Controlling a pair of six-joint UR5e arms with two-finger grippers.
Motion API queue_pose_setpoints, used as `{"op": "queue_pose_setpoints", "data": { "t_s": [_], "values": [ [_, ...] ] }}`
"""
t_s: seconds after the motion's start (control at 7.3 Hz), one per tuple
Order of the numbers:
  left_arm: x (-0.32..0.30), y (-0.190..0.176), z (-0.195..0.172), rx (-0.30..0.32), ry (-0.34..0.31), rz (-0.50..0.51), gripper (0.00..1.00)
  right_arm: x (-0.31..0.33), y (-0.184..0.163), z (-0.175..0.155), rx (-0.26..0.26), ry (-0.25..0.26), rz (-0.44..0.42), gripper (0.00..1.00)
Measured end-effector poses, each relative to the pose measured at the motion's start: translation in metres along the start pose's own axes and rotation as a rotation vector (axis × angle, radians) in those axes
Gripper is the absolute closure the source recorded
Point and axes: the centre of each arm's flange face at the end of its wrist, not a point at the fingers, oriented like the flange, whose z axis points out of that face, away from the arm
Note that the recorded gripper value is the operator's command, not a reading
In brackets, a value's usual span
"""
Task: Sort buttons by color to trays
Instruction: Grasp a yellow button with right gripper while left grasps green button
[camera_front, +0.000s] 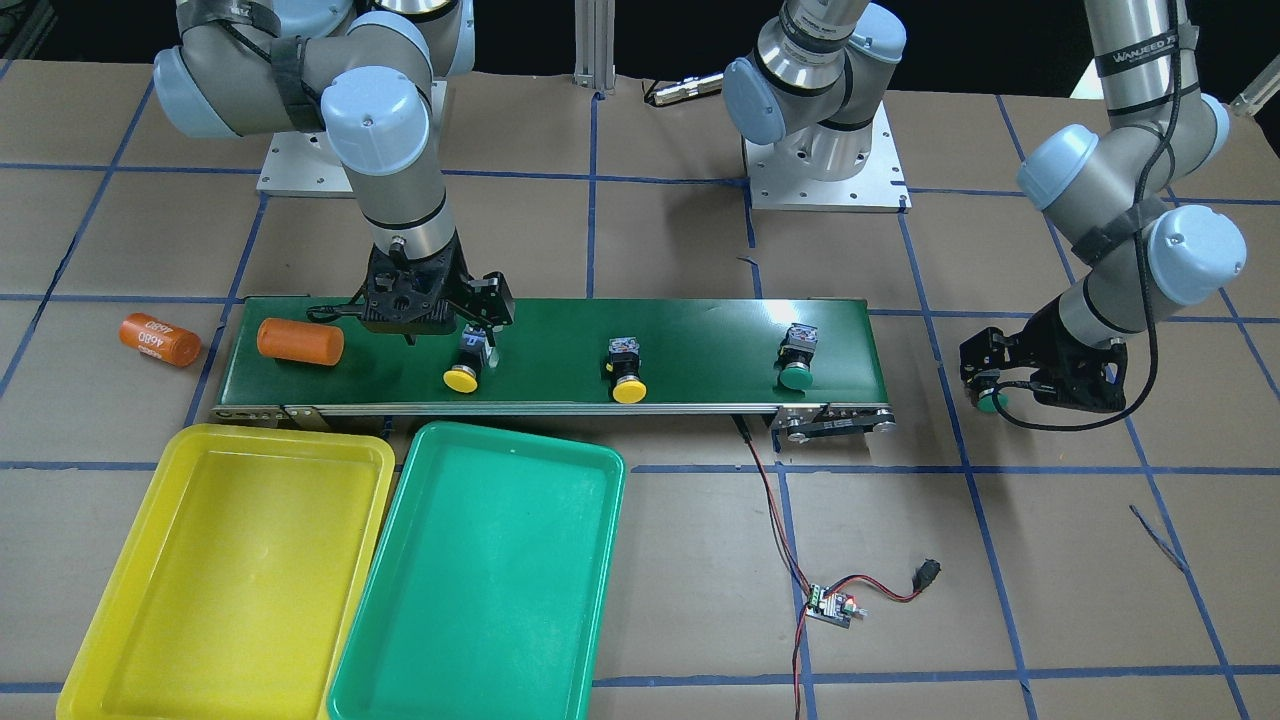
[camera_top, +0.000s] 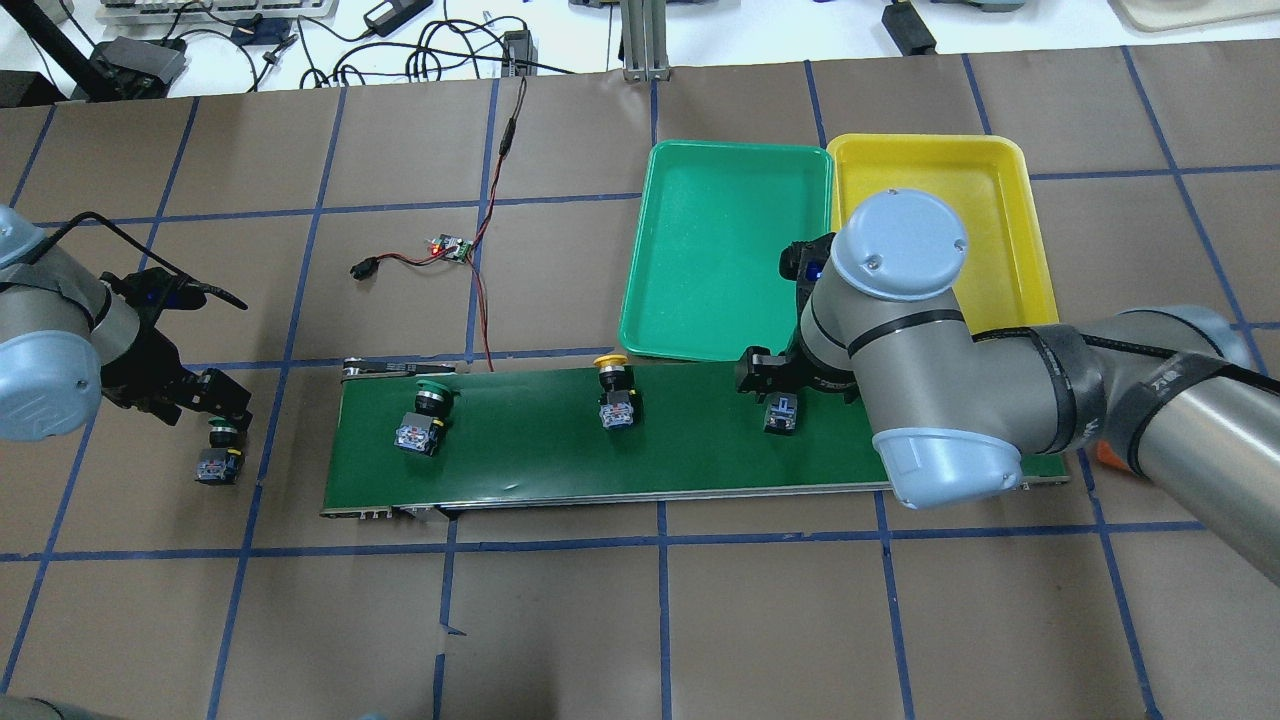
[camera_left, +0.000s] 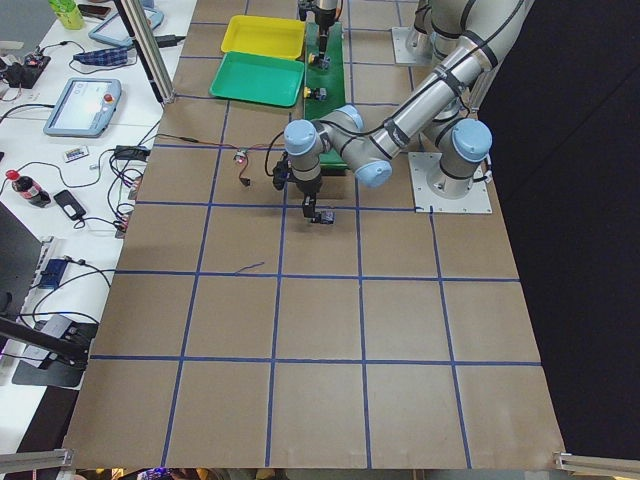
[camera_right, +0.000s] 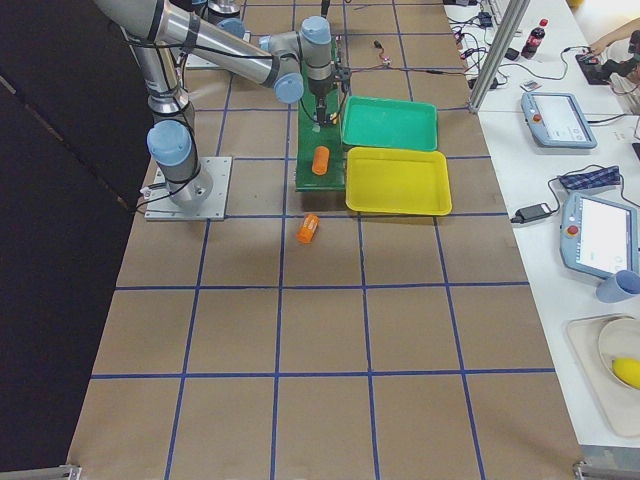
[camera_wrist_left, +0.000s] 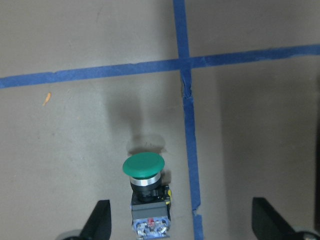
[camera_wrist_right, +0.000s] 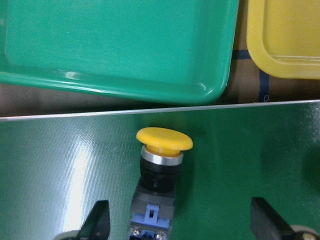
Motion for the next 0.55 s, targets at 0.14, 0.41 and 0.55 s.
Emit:
{"op": "queue_pose_setpoints", "data": {
  "t_s": [0.14,0.41,0.55],
  "values": [
    [-0.006,0.002,0.012,-0.016,0.019,0.007,0.33,-0.001,0.000,0.004,-0.007,0.003,-0.004,0.27],
    [-0.010,0.003,0.027,-0.037,0.040,0.008,1.00,0.000,0.000,0.008,-0.016,0.012,-0.008,0.51],
    [-0.010,0.002,0.028,-0.040,0.043,0.006,1.00,0.000,0.000,0.013,-0.026,0.017,-0.017,0.63]
  ]
}}
